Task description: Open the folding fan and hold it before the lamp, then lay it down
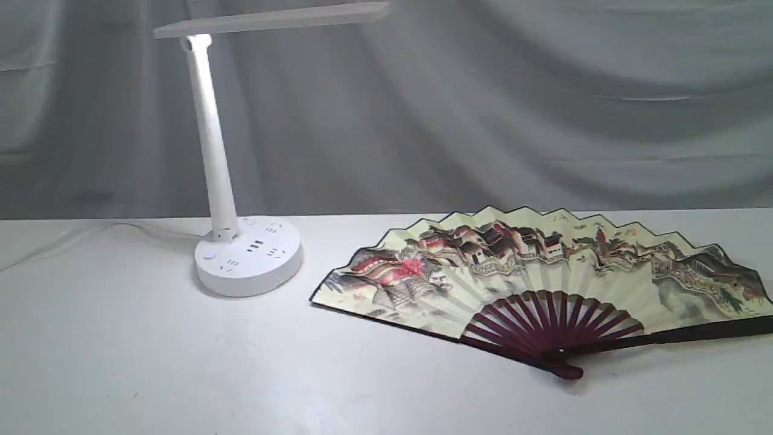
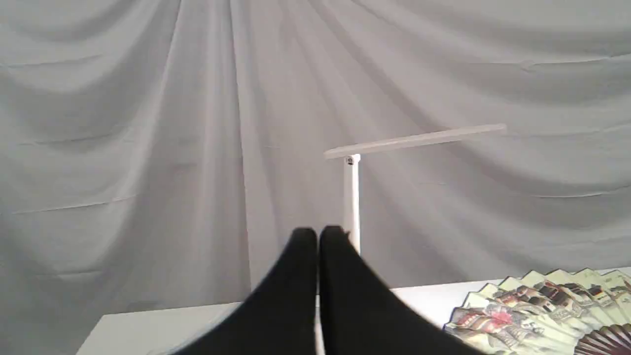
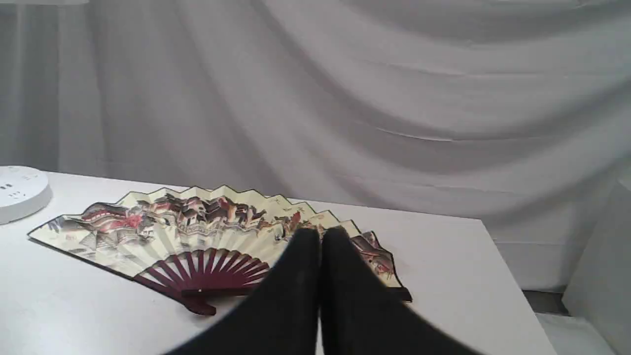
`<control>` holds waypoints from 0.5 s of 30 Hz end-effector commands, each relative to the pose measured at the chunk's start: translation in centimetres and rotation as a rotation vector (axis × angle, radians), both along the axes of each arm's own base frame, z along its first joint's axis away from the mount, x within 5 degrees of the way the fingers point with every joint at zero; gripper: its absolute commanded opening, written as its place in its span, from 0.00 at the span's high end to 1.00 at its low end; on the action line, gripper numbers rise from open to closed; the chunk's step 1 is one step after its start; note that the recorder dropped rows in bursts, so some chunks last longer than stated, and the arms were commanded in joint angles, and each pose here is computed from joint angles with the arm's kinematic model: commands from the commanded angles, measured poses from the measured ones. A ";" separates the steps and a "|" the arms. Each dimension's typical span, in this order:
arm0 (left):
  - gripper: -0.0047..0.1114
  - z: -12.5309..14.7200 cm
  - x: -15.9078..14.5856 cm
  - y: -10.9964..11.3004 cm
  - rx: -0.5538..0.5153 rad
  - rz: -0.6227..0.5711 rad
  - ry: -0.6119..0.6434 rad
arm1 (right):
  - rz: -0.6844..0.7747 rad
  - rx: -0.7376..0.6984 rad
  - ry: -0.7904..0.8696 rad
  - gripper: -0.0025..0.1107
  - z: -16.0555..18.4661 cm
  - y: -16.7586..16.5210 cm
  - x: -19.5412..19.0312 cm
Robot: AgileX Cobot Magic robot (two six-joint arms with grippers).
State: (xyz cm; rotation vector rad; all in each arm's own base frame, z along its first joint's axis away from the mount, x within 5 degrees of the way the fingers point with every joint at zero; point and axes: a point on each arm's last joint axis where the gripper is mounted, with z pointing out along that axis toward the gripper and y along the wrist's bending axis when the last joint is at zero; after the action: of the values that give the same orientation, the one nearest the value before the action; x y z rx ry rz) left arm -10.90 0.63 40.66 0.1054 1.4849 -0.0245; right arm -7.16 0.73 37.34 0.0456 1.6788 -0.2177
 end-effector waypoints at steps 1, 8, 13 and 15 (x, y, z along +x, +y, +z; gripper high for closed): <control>0.96 -0.9 1.9 -0.2 -0.010 -0.007 0.017 | -0.008 -0.001 -0.022 0.98 0.0 -0.1 0.3; 0.96 -4.3 6.9 -0.6 -0.024 -0.016 0.080 | -0.007 0.034 -0.041 0.98 -1.8 -0.5 3.3; 0.96 -7.0 9.8 -1.1 -0.072 -0.050 0.089 | -0.008 0.106 -0.086 0.98 -3.9 -0.8 6.0; 0.96 -8.0 10.7 -1.2 -0.088 -0.055 0.087 | -0.005 0.103 -0.096 0.98 -4.8 -0.9 6.8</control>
State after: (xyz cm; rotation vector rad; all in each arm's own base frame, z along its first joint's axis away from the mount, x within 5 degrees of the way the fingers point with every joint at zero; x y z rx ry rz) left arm -0.73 -0.49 33.12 0.0934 1.5944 -0.1117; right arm -1.02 -0.07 33.13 0.1334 1.6232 -0.1260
